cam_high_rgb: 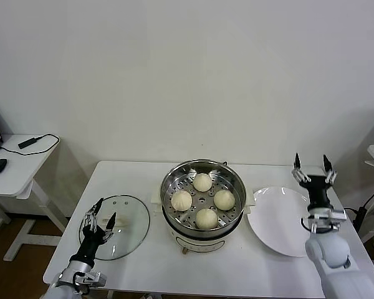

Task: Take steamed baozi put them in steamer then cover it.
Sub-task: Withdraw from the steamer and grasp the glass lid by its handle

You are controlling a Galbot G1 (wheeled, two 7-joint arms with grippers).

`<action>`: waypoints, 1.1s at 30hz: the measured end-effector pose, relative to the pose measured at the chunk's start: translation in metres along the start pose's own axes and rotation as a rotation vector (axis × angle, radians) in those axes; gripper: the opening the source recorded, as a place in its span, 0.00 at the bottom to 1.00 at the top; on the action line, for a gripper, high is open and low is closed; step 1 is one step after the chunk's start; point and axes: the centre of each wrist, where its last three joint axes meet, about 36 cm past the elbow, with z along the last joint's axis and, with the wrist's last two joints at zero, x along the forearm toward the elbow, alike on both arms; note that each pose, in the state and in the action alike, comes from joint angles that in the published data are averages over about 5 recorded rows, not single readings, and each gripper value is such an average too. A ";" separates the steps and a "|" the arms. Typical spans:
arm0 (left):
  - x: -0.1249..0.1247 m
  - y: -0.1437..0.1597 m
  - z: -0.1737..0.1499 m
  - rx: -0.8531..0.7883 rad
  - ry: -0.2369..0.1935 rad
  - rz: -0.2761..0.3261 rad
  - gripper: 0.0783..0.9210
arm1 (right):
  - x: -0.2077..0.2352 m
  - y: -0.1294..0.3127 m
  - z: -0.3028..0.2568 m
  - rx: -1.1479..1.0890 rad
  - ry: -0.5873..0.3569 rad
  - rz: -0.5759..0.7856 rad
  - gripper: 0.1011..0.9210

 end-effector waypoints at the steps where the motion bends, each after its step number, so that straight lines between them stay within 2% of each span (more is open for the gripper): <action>1: 0.002 -0.003 0.003 -0.021 0.003 0.008 0.88 | 0.005 0.000 0.003 0.001 0.007 0.006 0.88; 7: 0.009 -0.022 0.015 -0.113 0.001 0.041 0.88 | 0.028 -0.001 0.015 0.008 0.044 0.028 0.88; 15: 0.008 -0.043 0.028 -0.182 -0.026 0.062 0.88 | 0.048 0.003 0.026 0.013 0.078 0.034 0.88; 23: -0.006 -0.056 0.034 -0.218 -0.042 0.054 0.88 | 0.058 0.004 0.031 0.023 0.096 0.029 0.88; 33: -0.027 -0.061 0.038 -0.243 -0.031 0.028 0.88 | 0.066 0.004 0.036 0.029 0.109 0.027 0.88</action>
